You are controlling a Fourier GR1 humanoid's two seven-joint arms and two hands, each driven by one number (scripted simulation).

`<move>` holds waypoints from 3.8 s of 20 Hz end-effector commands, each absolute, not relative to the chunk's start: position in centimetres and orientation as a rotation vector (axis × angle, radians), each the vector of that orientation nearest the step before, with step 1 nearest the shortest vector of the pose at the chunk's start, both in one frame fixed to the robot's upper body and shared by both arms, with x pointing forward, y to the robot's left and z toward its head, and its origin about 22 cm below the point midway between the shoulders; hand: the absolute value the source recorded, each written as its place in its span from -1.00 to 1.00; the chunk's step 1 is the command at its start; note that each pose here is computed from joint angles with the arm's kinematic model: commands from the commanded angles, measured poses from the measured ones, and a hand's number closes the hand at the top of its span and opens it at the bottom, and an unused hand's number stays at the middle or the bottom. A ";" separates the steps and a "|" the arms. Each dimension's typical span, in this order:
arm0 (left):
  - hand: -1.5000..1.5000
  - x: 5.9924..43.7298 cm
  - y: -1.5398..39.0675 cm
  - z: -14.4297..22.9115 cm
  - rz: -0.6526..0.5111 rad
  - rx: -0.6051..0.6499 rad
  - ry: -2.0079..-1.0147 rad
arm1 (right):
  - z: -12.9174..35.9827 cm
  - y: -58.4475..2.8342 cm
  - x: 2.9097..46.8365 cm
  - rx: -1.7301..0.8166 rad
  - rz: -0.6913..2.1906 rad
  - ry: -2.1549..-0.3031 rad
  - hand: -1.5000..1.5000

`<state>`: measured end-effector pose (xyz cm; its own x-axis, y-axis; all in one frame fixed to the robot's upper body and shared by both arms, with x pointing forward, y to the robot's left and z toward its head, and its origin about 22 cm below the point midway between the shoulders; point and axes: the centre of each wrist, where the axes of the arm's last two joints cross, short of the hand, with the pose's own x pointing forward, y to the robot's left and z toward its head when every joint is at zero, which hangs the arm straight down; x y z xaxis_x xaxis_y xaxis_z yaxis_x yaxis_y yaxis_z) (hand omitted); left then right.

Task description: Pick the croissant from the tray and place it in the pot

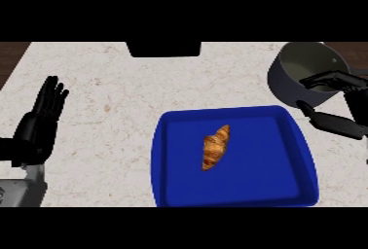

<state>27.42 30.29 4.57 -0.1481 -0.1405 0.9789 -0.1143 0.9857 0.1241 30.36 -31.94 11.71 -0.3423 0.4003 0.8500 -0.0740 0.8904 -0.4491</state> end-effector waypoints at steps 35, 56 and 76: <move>0.00 30.1 26.2 9.4 0.054 0.107 -1.758 | 6.5 -18.1 25.5 -0.399 1.279 -1.364 -1.00; 0.00 28.6 27.5 8.1 0.045 0.112 -1.774 | -0.9 -15.6 27.6 -0.499 1.301 -1.326 -1.00; 0.00 30.4 26.0 8.8 0.058 0.102 -1.763 | -4.9 -11.3 29.5 -0.423 1.466 -1.521 1.00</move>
<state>30.18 26.36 8.25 -0.1905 -0.0471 0.9805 -0.0973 0.9948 0.0288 30.90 -12.84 -2.46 -0.4412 0.8097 0.3870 -0.3435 0.2460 -0.9063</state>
